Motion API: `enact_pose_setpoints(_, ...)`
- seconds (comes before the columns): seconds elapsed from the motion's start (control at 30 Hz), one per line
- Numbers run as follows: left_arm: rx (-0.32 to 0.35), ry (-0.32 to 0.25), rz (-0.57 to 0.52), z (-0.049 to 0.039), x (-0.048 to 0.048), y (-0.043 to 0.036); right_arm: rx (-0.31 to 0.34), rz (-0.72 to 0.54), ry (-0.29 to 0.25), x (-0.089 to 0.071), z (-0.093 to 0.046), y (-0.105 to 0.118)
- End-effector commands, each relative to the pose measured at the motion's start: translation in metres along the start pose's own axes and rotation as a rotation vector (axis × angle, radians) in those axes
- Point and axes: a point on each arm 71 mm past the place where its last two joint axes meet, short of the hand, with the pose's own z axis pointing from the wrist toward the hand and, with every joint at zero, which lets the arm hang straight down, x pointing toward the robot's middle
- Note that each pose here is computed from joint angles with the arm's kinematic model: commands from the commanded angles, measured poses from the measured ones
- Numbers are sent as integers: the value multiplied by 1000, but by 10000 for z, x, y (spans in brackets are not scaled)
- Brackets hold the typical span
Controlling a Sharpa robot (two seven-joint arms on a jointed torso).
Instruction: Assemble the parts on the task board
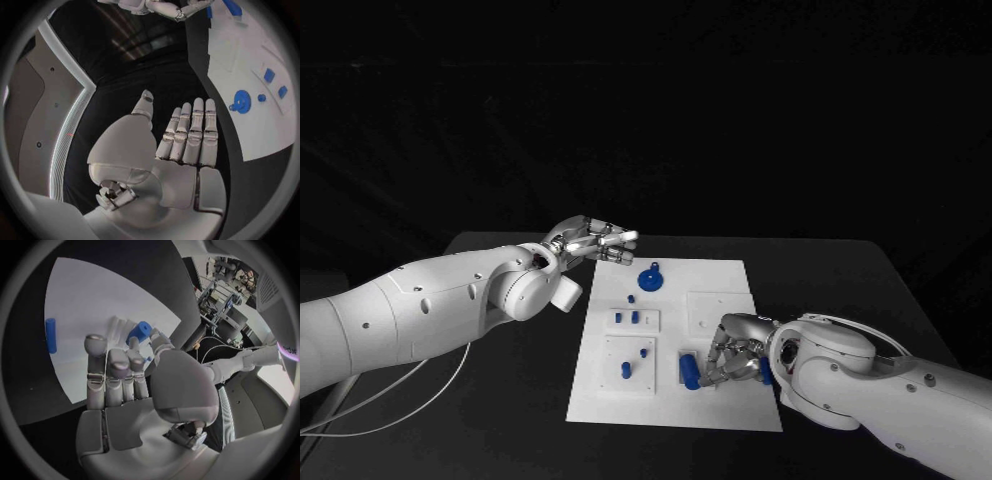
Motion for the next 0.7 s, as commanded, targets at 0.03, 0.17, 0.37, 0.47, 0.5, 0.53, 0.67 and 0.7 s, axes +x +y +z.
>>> enact_pose_setpoints(0.03, 8, 15, -2, 8, 19, -17, -9, -1, 37, 47, 15, 20)
enact_pose_setpoints(0.17, 7, 16, -3, 10, 21, -17, 4, -1, 21, 60, 37, 32)
enact_pose_setpoints(0.37, 6, 18, -3, 12, 24, -16, 43, -15, -28, 58, 76, 28)
enact_pose_setpoints(0.47, 6, 19, -3, 11, 24, -15, 64, -21, -47, 63, 94, 22)
enact_pose_setpoints(0.5, 6, 19, -3, 12, 24, -15, 69, -22, -50, 66, 100, 21)
enact_pose_setpoints(0.53, 6, 19, -3, 12, 24, -15, 72, -24, -53, 69, 104, 20)
enact_pose_setpoints(0.67, 5, 20, -3, 13, 25, -15, 82, -24, -62, 84, 124, 28)
enact_pose_setpoints(0.7, 5, 20, -3, 13, 26, -15, 83, -23, -63, 89, 129, 31)
